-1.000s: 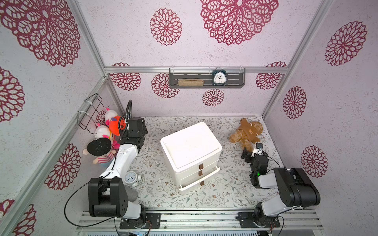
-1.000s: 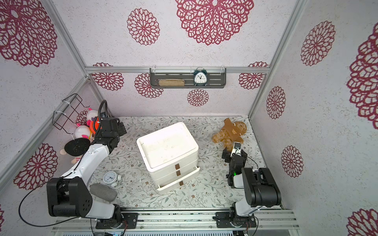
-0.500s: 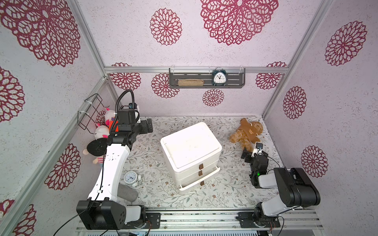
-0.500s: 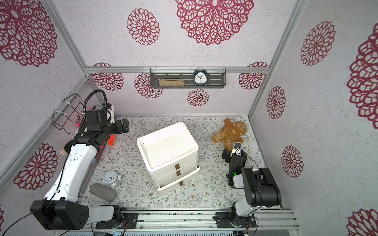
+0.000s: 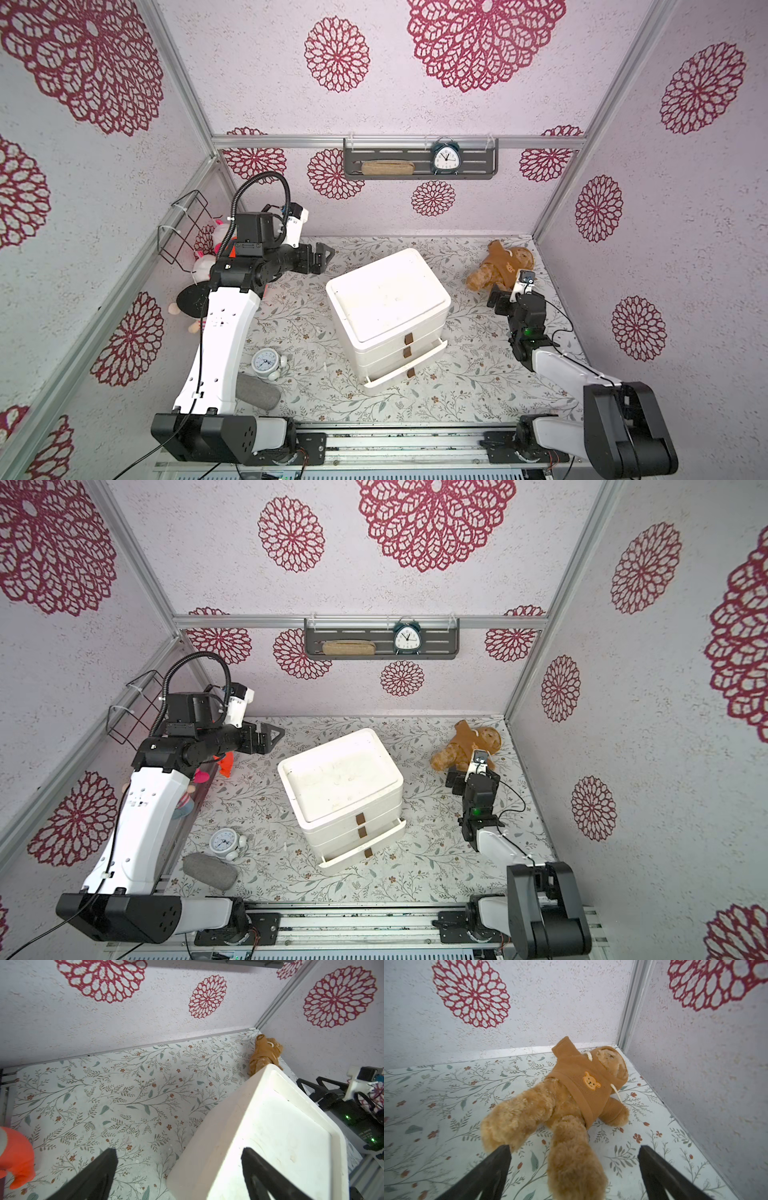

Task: Take the microphone out of the drawer
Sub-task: Adjust the storage box at the center of the board.

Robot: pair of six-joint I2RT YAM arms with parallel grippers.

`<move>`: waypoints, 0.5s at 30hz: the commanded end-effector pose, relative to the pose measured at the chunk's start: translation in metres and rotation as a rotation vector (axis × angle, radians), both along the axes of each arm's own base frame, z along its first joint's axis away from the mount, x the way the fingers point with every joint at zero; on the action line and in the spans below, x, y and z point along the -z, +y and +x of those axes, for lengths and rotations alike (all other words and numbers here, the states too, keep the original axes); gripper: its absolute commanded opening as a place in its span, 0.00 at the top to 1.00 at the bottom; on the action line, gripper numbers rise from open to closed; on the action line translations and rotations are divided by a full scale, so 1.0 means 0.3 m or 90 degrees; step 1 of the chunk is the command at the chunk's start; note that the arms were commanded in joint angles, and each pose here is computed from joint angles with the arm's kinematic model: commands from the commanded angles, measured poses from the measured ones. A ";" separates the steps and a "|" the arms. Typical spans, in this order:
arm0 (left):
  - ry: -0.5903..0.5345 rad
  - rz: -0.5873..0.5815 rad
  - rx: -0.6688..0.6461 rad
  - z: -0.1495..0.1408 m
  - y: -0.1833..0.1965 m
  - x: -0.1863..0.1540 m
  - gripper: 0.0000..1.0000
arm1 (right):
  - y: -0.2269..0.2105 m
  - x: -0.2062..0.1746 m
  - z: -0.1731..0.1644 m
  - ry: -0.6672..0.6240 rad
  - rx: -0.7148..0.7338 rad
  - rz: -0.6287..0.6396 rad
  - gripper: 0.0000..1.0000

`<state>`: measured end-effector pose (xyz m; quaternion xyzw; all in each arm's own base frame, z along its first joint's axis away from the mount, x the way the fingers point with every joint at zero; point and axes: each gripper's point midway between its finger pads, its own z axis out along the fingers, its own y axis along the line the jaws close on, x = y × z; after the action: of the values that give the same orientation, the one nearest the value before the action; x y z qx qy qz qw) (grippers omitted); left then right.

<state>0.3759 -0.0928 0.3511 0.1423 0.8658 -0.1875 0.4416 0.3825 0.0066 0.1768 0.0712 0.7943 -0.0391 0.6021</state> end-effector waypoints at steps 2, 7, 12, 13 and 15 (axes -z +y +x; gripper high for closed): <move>0.026 0.016 0.059 -0.020 -0.069 0.021 0.03 | 0.069 0.006 -0.066 0.073 -0.013 0.026 0.01; 0.027 0.034 0.092 -0.016 -0.138 0.031 0.03 | 0.187 -0.036 -0.143 0.071 -0.094 0.065 0.01; 0.056 0.060 0.113 -0.008 -0.181 0.078 0.03 | 0.313 -0.053 -0.214 0.074 -0.186 0.102 0.01; 0.061 0.066 0.116 -0.005 -0.191 0.086 0.03 | 0.338 -0.055 -0.225 0.072 -0.201 0.110 0.01; 0.070 0.078 0.125 -0.003 -0.209 0.104 0.03 | 0.384 -0.058 -0.247 0.063 -0.235 0.122 0.01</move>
<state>0.3767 -0.1502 0.3252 0.2185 0.8788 -0.1982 0.3750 0.3197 0.1040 0.1973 -0.0106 0.8215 0.1031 0.5607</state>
